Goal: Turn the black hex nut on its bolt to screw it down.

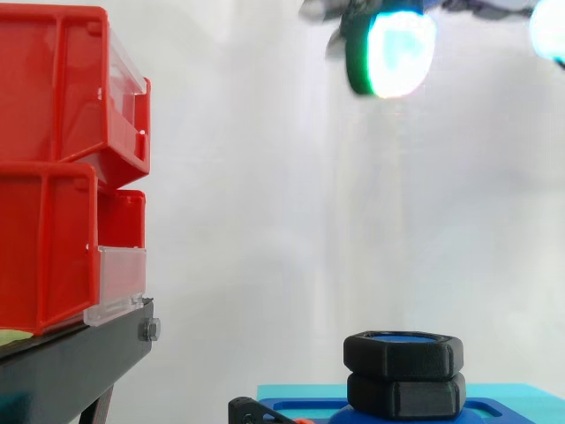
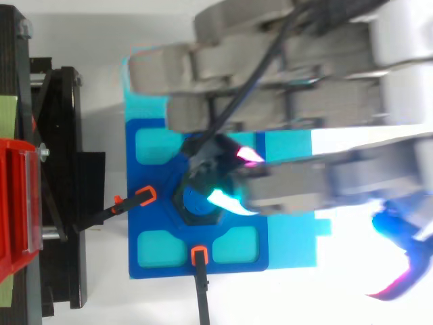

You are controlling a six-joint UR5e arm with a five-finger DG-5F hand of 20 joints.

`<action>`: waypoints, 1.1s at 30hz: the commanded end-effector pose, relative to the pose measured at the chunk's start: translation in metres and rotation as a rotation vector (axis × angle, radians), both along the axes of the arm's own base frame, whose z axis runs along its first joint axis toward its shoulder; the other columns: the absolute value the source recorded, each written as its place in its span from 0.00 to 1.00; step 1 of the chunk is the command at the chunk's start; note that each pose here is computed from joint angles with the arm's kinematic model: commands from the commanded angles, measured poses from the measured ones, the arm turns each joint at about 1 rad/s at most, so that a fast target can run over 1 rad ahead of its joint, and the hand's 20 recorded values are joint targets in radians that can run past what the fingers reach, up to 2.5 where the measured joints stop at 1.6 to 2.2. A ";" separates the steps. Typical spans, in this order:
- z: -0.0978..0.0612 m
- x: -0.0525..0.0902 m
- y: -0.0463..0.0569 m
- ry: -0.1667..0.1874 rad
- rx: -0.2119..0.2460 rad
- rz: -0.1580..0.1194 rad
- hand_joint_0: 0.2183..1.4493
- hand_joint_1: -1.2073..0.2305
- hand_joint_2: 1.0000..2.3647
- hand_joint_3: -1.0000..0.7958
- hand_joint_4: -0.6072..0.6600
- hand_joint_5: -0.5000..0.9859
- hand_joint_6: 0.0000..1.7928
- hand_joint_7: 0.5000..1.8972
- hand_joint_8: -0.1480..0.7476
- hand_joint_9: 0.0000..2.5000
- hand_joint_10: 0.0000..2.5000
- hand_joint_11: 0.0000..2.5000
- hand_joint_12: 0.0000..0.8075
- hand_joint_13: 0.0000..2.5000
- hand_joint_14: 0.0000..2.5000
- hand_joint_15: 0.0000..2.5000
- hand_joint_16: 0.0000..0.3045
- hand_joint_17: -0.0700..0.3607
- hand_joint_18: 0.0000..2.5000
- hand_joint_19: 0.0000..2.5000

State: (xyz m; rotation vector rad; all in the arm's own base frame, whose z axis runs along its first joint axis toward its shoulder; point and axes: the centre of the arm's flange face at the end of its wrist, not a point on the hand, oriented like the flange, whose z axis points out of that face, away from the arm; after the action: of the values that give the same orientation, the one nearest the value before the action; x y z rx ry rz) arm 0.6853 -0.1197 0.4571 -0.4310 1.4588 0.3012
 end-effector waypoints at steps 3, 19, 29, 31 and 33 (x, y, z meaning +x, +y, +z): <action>-0.061 -0.073 0.000 0.028 0.140 -0.052 0.16 0.54 0.00 0.28 0.71 0.24 0.28 0.25 0.57 0.19 0.00 0.06 0.44 0.12 0.00 0.02 0.20 0.48 0.16 0.18; -0.072 -0.124 -0.027 0.097 0.703 -0.263 0.17 0.52 0.00 0.28 0.69 0.23 0.28 0.23 0.54 0.18 0.00 0.06 0.42 0.10 0.00 0.01 0.19 0.46 0.14 0.18; -0.079 -0.122 -0.031 0.106 0.748 -0.328 0.18 0.52 0.00 0.28 0.69 0.23 0.28 0.23 0.54 0.18 0.00 0.06 0.42 0.11 0.00 0.01 0.18 0.46 0.14 0.18; -0.081 -0.123 -0.031 0.115 0.744 -0.332 0.18 0.52 0.00 0.28 0.69 0.23 0.28 0.24 0.54 0.18 0.00 0.06 0.42 0.11 0.00 0.02 0.18 0.46 0.14 0.18; -0.081 -0.123 -0.031 0.120 0.742 -0.336 0.18 0.52 0.00 0.28 0.69 0.23 0.28 0.23 0.53 0.17 0.00 0.06 0.41 0.10 0.00 0.02 0.19 0.46 0.13 0.18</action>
State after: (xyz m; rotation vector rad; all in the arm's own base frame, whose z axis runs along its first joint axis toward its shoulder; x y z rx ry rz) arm 0.5625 -0.1509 0.3780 0.4256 1.3842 0.5713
